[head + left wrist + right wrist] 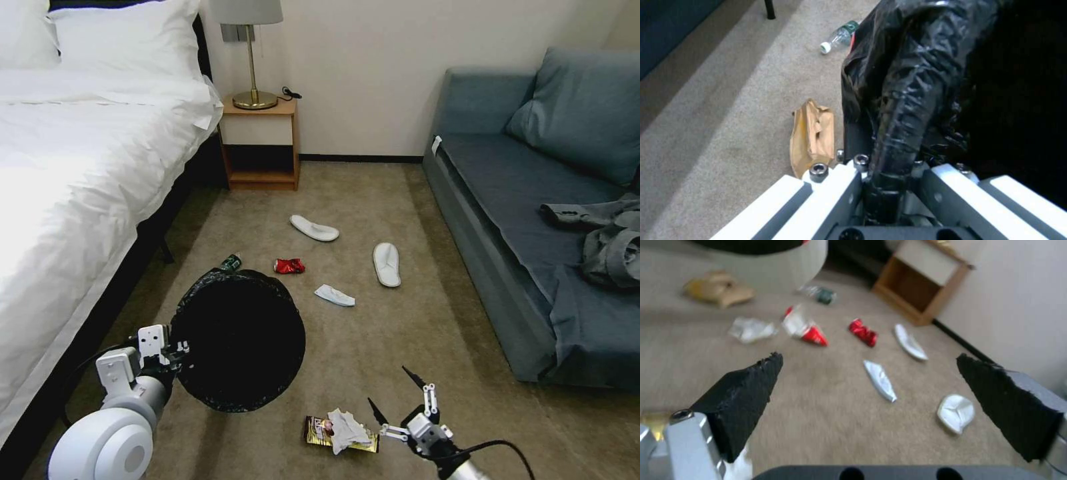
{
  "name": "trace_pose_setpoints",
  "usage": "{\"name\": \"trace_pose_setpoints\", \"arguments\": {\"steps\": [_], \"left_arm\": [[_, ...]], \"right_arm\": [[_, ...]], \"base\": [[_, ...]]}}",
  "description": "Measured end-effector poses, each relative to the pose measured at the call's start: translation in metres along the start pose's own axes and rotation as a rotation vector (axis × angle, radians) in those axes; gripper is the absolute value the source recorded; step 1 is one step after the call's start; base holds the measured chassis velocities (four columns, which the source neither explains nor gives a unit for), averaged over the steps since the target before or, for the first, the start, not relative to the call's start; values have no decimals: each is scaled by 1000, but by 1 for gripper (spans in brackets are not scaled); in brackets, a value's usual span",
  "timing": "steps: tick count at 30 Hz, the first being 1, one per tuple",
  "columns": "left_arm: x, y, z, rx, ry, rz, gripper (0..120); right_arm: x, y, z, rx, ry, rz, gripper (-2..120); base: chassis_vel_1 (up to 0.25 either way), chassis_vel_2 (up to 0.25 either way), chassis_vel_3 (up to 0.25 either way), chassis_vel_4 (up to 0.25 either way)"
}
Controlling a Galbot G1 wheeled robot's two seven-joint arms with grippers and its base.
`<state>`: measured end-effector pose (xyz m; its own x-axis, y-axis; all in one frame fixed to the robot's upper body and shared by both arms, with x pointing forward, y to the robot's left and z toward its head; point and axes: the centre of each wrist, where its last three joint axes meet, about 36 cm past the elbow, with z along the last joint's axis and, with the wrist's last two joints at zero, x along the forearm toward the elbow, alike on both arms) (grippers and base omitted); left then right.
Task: Pick up the trash bin, then pick up the garbage on the floor and place it into the trash bin.
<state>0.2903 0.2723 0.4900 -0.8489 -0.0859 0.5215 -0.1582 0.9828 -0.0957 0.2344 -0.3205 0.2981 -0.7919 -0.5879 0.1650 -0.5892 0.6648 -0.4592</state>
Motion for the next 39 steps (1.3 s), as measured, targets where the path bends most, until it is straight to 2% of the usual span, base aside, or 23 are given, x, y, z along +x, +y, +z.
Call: {"name": "trace_pose_setpoints", "arguments": {"steps": [2, 3, 5, 11, 13, 19, 21, 24, 26, 29, 39], "left_arm": [[-2, -2, 4, 3, 3, 0, 0], [-2, -2, 4, 3, 3, 0, 0], [-5, -5, 10, 9, 11, -6, 0], [-10, -6, 19, 23, 25, -21, 0], [-14, -8, 24, 33, 29, -26, 0], [-22, -10, 28, 41, 31, -33, 0], [-23, -13, 30, 44, 34, -32, 0], [-23, -14, 31, 45, 33, -32, 0], [-23, -15, 32, 46, 31, -33, 0], [-22, -16, 34, 47, 27, -36, 0], [-19, -18, 32, 53, 12, -35, 0]], "right_arm": [[6, -32, 0, 4, 2, -67, 100], [6, -32, 0, 4, 2, -67, 100], [3, -62, -4, -2, 4, -115, 100], [-4, -95, -8, -11, 27, -162, 100], [-6, -104, -6, -56, 64, -186, 100], [-20, -96, 6, -131, 91, -238, 100], [-32, -83, 14, -187, 101, -282, 100], [-36, -77, 16, -220, 108, -303, 100], [-39, -67, 18, -280, 129, -332, 100], [-42, -58, 21, -320, 152, -381, 100], [-55, -38, 34, -370, 156, -499, 100]], "base": [[0, 0, 0, 0], [0, 0, 0, 0], [0, 0, 0, 0], [0, 0, 0, 0], [0, 0, 0, 0], [0, 0, 0, 0], [0, 0, 0, 0], [0, 0, 0, 0], [0, 0, 0, 0], [0, 0, 0, 0], [0, 0, 0, 0]]}}
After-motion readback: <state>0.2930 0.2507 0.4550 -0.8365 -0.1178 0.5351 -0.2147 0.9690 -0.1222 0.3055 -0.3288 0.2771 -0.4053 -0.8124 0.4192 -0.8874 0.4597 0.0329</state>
